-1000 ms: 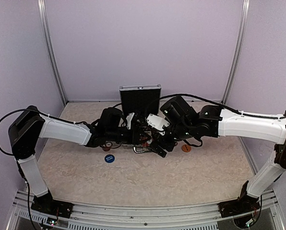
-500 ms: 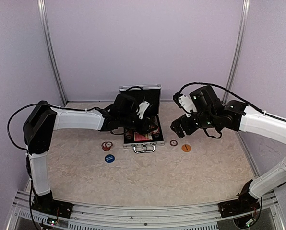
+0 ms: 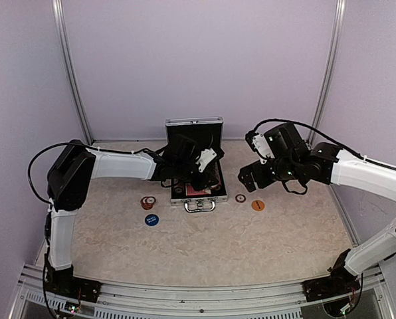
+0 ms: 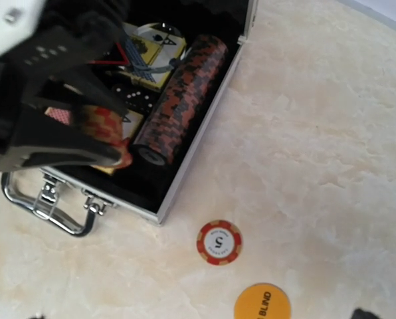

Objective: Pack up texas hold em set

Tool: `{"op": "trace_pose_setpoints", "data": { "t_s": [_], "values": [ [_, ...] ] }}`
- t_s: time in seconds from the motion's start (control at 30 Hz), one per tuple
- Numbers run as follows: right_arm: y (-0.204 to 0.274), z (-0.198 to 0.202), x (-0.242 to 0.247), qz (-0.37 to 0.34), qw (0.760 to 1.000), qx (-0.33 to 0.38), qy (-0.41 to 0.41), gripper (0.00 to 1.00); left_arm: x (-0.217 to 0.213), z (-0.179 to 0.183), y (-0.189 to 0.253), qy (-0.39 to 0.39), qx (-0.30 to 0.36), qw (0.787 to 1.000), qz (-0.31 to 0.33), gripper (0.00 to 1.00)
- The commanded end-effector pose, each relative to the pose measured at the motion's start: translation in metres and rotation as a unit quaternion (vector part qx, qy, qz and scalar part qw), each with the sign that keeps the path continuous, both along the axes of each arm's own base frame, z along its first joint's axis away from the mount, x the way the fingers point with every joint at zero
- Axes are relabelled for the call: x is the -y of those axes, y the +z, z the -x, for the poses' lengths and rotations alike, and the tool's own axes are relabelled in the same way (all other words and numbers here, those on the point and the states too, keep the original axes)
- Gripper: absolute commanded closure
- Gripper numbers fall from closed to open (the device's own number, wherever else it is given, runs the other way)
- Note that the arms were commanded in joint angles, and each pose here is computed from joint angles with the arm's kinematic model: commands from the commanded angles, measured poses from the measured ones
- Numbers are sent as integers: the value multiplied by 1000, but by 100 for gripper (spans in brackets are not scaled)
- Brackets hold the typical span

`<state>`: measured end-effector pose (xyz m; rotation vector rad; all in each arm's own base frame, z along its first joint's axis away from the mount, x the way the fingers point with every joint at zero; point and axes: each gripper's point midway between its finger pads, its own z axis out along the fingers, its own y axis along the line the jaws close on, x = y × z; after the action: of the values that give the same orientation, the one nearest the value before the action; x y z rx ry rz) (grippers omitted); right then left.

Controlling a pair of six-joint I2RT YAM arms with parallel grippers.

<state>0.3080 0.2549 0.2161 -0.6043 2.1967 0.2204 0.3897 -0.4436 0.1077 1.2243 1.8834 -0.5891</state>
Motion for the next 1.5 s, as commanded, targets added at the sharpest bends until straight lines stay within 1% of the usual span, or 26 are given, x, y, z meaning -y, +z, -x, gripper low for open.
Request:
{"op": "trace_pose_setpoints", "data": {
  "t_s": [0.0,0.23,0.4,0.77,0.97,1.03,1.1,1.2,1.33,1.4,1.47],
  "values": [
    [-9,-4,-3,-8,1000,-11,-6,0,12,-11,2,-11,47,999,-19,100],
    [-13,-4,-3,-4,1000,-16,-8,0,24,-7,-22,-28,60,996,-57,100],
    [-16,-3,-2,-4,1000,-20,-10,0,28,-5,-31,-34,67,995,-71,100],
    [-23,0,-1,-4,1000,-27,-10,0,28,-4,-45,-41,67,993,-87,100],
    [-28,1,-1,-4,1000,-30,-9,0,32,-4,-45,-42,63,994,-75,100],
    [-28,1,-1,-4,1000,-29,-9,0,33,-4,-43,-41,63,995,-70,96],
    [-28,1,0,-3,1000,-29,-9,0,35,-5,-40,-39,64,995,-63,88],
    [-28,1,0,-3,1000,-28,-9,0,37,-7,-33,-35,64,996,-50,78],
    [-29,1,-1,-3,1000,-29,-8,0,39,-9,-25,-30,64,997,-35,70],
    [-29,2,0,-2,1000,-29,-8,0,39,-10,-22,-27,63,997,-29,61],
    [-30,2,0,-3,1000,-29,-8,0,39,-9,-21,-26,61,997,-26,55]
  ]
}}
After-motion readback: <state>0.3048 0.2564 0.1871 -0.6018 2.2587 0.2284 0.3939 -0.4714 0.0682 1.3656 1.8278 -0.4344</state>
